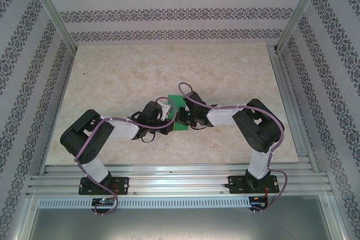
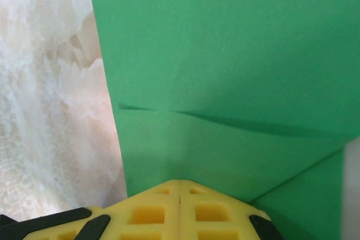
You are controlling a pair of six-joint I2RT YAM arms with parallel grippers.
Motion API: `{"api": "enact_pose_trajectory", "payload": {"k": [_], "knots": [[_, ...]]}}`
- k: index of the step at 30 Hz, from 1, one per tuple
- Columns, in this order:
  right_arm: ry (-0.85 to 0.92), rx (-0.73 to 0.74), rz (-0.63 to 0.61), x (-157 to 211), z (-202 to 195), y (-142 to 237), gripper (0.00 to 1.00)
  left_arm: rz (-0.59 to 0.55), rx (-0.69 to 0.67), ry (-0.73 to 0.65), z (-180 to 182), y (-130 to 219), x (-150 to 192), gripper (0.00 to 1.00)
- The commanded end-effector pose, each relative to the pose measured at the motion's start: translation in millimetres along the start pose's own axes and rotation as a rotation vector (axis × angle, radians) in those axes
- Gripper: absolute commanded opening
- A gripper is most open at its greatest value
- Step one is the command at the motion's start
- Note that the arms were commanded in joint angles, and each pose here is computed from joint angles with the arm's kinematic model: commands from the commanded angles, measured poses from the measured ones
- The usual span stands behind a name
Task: Fold a paper plane with a square sheet of paper (fold left side to right side)
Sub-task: Fold the triangle a second time at the center of the table.
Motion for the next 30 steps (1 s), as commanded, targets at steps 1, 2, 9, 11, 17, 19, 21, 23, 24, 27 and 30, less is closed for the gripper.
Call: {"api": "enact_pose_trajectory", "payload": {"k": [1,2,9,11,17,19,21,23,24,27,30], "knots": [[-0.005,0.153,-0.071,-17,-42,6,0.02,0.255,-0.157,0.052,33,-1,66,0.00],[-0.004,0.152,-0.080,-20,-44,6,0.02,0.256,-0.158,0.052,33,0,66,0.00],[-0.025,0.203,-0.098,-34,-67,9,0.02,0.255,-0.159,0.049,32,1,65,0.00],[-0.036,0.221,-0.105,-36,-77,10,0.02,0.254,-0.158,0.049,32,1,65,0.00],[-0.009,0.160,-0.148,-51,-66,31,0.03,0.246,-0.154,0.046,30,3,63,0.00],[0.017,0.129,-0.175,-57,-50,46,0.03,0.243,-0.152,0.047,29,3,62,0.00],[0.029,0.081,-0.180,-55,-32,56,0.03,0.238,-0.148,0.046,28,4,61,0.00],[0.025,0.028,-0.159,-48,-18,55,0.03,0.237,-0.149,0.047,29,4,61,0.00],[0.017,0.002,-0.144,-43,-11,52,0.03,0.236,-0.148,0.048,28,4,61,0.00],[-0.018,-0.046,-0.095,-28,1,34,0.03,0.230,-0.146,0.046,28,4,60,0.00],[-0.055,-0.051,-0.077,-22,2,19,0.03,0.231,-0.147,0.046,28,5,60,0.00]]}}
Point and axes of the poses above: each hand's point on the last joint's axis, 136 mm out from that joint toward the fingers, its own y axis back along the fingers, its own z axis along the line the jaws close on, x = y × z, the point moved 5 cm from there along y, back along the fingers, and after that the axes turned 5 degrees about y, right-handed, at the moved point
